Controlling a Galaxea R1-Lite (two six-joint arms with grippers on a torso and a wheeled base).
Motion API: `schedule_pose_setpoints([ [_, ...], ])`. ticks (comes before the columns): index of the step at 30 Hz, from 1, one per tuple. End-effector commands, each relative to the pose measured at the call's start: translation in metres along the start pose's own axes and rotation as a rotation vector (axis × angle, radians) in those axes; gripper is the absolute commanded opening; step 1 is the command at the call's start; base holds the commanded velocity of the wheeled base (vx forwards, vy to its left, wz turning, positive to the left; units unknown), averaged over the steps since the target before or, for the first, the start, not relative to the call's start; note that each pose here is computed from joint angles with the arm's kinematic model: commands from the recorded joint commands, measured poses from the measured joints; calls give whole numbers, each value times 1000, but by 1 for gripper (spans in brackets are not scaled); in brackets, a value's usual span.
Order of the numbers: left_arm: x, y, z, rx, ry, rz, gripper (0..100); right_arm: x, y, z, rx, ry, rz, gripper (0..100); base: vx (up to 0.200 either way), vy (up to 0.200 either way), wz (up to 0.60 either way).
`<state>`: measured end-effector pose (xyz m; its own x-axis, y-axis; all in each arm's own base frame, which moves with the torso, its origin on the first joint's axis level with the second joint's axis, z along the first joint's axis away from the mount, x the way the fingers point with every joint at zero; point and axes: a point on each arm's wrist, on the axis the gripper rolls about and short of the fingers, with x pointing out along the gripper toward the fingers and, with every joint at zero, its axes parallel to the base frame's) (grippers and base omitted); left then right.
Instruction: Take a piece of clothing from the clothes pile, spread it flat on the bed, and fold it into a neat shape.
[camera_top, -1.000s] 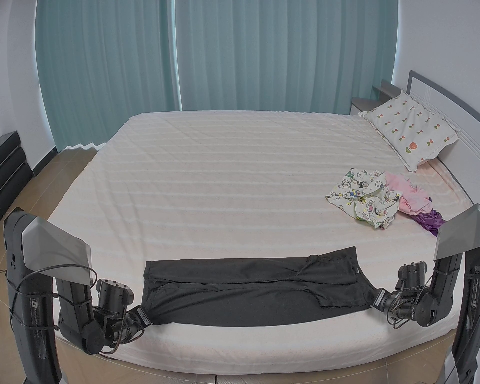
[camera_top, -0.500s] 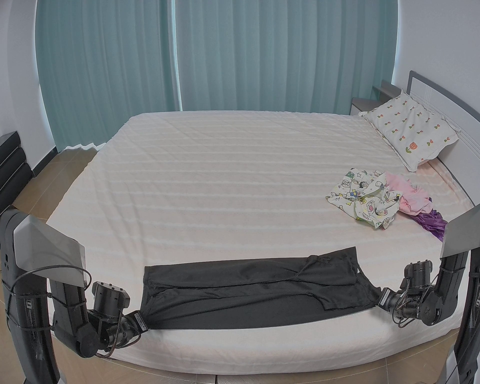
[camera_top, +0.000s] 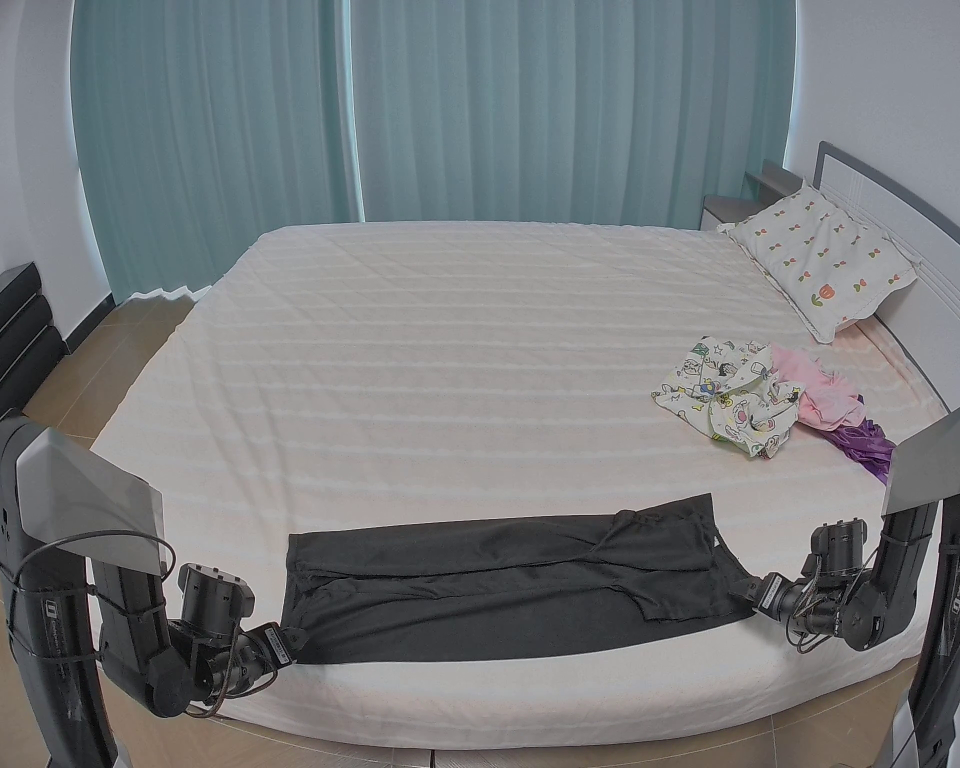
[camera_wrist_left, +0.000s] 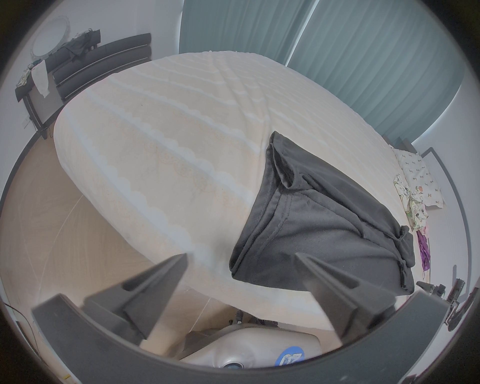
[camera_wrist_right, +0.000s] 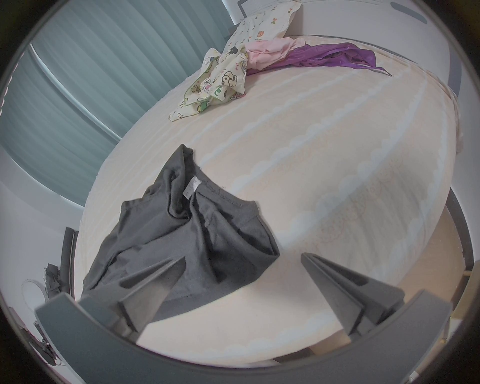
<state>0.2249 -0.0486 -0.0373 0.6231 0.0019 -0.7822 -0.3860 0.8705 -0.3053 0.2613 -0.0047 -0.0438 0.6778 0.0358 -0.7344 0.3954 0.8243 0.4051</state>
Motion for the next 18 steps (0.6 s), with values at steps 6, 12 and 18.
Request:
schedule_pose_setpoints([
  [6,-27,-11,43,-55,-178,-136,100,-10,-2,29,47,-114,115,100,0,0,0],
  [12,-18,-29,60,-48,-192,-247,100,-6,-2,33,69,-136,128,100,0,0,0],
  [18,3,-43,64,-25,-144,-232,100,-3,-3,30,86,-112,133,100,0,0,0],
])
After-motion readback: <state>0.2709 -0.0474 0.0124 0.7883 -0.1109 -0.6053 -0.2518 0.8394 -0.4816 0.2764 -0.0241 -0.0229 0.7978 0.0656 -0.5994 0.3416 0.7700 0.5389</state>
